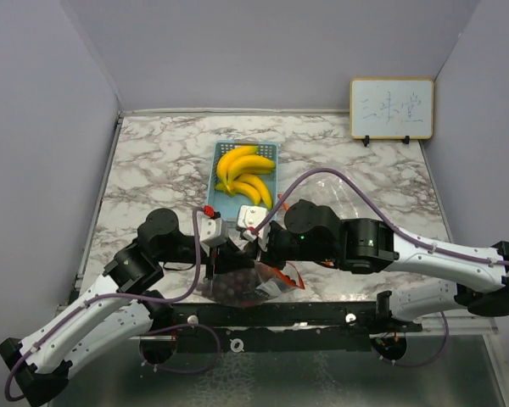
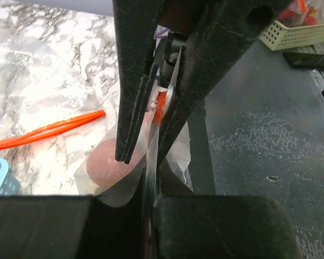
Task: Place the food in the zip-top bag and seal the zipper
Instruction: Zip the zipper food storage bag.
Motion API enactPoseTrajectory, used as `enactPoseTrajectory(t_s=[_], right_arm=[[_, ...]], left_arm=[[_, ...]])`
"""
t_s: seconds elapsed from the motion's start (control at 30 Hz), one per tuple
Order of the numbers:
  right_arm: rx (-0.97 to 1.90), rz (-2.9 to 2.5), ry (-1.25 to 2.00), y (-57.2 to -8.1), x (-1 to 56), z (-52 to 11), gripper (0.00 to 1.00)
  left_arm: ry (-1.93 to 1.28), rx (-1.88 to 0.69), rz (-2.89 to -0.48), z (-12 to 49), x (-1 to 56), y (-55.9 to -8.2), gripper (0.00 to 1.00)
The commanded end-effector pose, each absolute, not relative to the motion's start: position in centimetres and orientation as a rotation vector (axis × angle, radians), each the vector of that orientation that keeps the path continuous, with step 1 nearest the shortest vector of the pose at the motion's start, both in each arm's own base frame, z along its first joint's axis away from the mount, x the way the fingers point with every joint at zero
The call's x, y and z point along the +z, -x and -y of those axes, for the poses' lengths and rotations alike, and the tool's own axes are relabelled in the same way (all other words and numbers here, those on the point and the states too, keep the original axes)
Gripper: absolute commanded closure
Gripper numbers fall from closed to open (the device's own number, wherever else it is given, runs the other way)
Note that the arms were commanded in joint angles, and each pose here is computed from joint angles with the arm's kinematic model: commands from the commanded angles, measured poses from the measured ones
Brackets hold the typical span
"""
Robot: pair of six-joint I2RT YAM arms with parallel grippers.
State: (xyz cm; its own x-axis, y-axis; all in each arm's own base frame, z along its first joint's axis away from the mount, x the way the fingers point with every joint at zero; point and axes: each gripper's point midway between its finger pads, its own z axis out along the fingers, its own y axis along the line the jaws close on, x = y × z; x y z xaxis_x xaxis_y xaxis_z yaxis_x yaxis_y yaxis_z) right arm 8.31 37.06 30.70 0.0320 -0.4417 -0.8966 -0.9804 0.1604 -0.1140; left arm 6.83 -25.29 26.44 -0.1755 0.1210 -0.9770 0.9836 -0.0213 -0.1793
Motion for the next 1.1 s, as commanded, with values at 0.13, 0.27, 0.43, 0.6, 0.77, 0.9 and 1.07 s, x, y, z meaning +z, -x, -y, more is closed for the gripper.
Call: enactPoseTrajectory(t_s=[0.13,0.27,0.43,0.6,0.77,0.9,1.07], right_arm=[[0.833,-1.43,1.232,-8.7,37.0,-36.6,0.46],[0.909,-1.374,1.254,-7.4,38.7,-35.8,0.32],[0.907,-1.34,1.226,-7.4,39.5,-34.4,0.28],[0.886,-1.325,1.25,-7.5,38.3,-34.7,0.27],[0.818,-1.331,1.243,-8.8,37.6,-35.6,0.24],[0.836,-1.343,1.286,-9.2,36.6,-36.7,0.26],[0.871,-1.36,1.294,-10.1,36.2,-36.8,0.34]], left_arm=[[-1.111,-1.137,-1.451,24.9,27.4,-9.9,1.0],[-1.057,-1.108,-1.412,24.6,28.3,-10.4,1.0],[-1.057,-1.111,-1.405,24.5,28.4,-10.3,1.0],[-1.066,-1.13,-1.388,24.6,28.7,-9.9,1.0],[-1.078,-1.158,-1.353,24.5,29.5,-9.2,1.0],[-1.075,-1.163,-1.327,24.2,30.2,-8.8,1.0],[-1.077,-1.165,-1.325,24.0,30.2,-8.5,1.0]])
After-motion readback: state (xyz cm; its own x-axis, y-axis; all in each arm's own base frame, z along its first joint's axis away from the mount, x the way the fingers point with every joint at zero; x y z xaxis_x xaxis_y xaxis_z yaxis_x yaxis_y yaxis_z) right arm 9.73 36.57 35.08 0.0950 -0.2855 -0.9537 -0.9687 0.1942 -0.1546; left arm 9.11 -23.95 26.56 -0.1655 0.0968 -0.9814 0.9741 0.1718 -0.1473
